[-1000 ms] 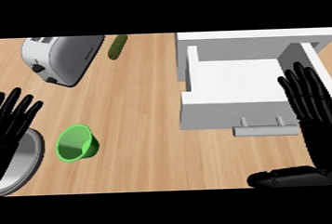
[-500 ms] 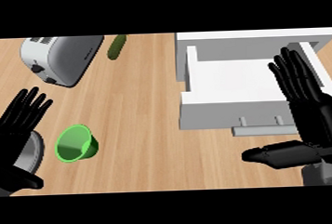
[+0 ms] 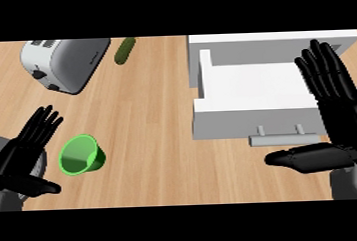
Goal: Pick up the cup, place it into the drawer and close the drawer
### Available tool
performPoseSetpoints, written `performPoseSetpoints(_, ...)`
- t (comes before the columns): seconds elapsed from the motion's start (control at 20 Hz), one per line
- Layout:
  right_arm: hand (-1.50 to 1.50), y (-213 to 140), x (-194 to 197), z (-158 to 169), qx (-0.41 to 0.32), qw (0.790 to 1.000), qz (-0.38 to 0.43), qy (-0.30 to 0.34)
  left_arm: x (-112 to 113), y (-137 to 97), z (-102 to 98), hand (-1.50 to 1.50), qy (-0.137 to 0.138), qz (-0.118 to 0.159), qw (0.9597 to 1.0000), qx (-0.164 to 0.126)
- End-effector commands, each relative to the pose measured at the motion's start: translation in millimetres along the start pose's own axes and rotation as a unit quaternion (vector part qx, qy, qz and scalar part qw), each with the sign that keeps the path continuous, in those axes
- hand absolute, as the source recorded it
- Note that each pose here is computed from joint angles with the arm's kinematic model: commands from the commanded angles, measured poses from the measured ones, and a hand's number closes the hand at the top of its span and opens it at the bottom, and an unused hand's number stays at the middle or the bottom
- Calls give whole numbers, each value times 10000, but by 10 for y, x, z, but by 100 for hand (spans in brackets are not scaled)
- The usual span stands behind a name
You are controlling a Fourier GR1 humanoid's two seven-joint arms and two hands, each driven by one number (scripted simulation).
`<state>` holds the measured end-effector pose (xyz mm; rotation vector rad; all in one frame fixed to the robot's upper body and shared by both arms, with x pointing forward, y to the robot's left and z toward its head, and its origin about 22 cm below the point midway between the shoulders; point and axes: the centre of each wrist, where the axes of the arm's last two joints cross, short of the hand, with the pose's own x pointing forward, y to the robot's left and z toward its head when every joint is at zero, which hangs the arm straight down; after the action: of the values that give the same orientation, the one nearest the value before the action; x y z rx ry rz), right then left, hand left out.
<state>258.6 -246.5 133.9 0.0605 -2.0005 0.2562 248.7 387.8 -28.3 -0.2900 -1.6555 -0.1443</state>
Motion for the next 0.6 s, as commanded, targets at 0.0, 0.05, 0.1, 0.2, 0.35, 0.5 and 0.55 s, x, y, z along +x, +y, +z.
performPoseSetpoints(0.0, -150, 167, 28, -39, 66, 10000, 65, 16, -289, 51, 3, -150, 156, -21, 9998, 131)
performPoseSetpoints(0.05, -150, -142, 40, -108, 16, 10000, -76, 9, -359, 122, 251, -150, 166, -53, 9998, 62)
performPoseSetpoints(0.1, -150, -54, -157, -144, -15, 10000, 95, -10, -446, 85, 6, -150, 210, -47, 9997, 111)
performPoseSetpoints(0.2, -150, 0, 7, -67, 31, 10000, -11, 0, -512, 273, 227, -150, 190, -48, 9997, 178)
performPoseSetpoints(0.35, -150, -138, -24, -45, 31, 10000, 28, -27, -682, 200, 179, -150, 269, -85, 9994, 192)
performPoseSetpoints(0.5, -150, 53, 5, -104, 30, 10000, -13, 22, -749, 177, 118, -150, 364, -199, 9990, 162)
performPoseSetpoints(0.55, -150, -73, 1, -41, 95, 9999, -43, 28, -708, 239, 70, -150, 284, -133, 9990, 304)
